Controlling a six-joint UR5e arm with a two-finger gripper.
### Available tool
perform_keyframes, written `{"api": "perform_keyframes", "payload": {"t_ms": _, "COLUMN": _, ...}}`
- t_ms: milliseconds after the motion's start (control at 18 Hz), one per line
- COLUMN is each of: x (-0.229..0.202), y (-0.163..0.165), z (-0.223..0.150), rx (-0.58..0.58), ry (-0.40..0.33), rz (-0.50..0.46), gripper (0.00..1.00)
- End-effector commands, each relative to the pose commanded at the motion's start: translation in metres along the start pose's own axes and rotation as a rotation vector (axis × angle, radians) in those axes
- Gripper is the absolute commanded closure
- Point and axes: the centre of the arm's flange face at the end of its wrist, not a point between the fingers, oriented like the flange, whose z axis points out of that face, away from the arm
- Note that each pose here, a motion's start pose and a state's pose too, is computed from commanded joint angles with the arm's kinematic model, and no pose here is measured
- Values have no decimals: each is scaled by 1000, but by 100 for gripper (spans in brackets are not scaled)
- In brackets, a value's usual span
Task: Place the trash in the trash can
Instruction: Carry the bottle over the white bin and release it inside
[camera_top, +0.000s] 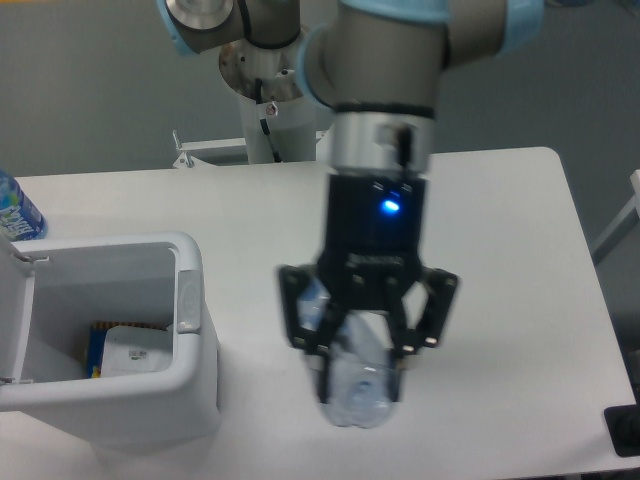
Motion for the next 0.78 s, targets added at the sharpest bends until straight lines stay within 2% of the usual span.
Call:
{"api": "perform_keyframes", "payload": {"t_ms": 167, "x": 49, "y": 5, "z": 5, "rx": -12, "ry": 59, "rz": 42, "gripper": 41}}
{"api": "perform_keyframes", "payload": {"t_ms": 389, "x": 91, "y": 28, "z": 23, "rx": -58, "ry": 116, "rz": 92, "gripper": 41}}
{"api": "perform_keyframes", "payload": {"t_ms": 778, "x": 117, "y": 61, "z": 46, "rx": -126, "ry": 161, "rz": 129, "gripper": 41}}
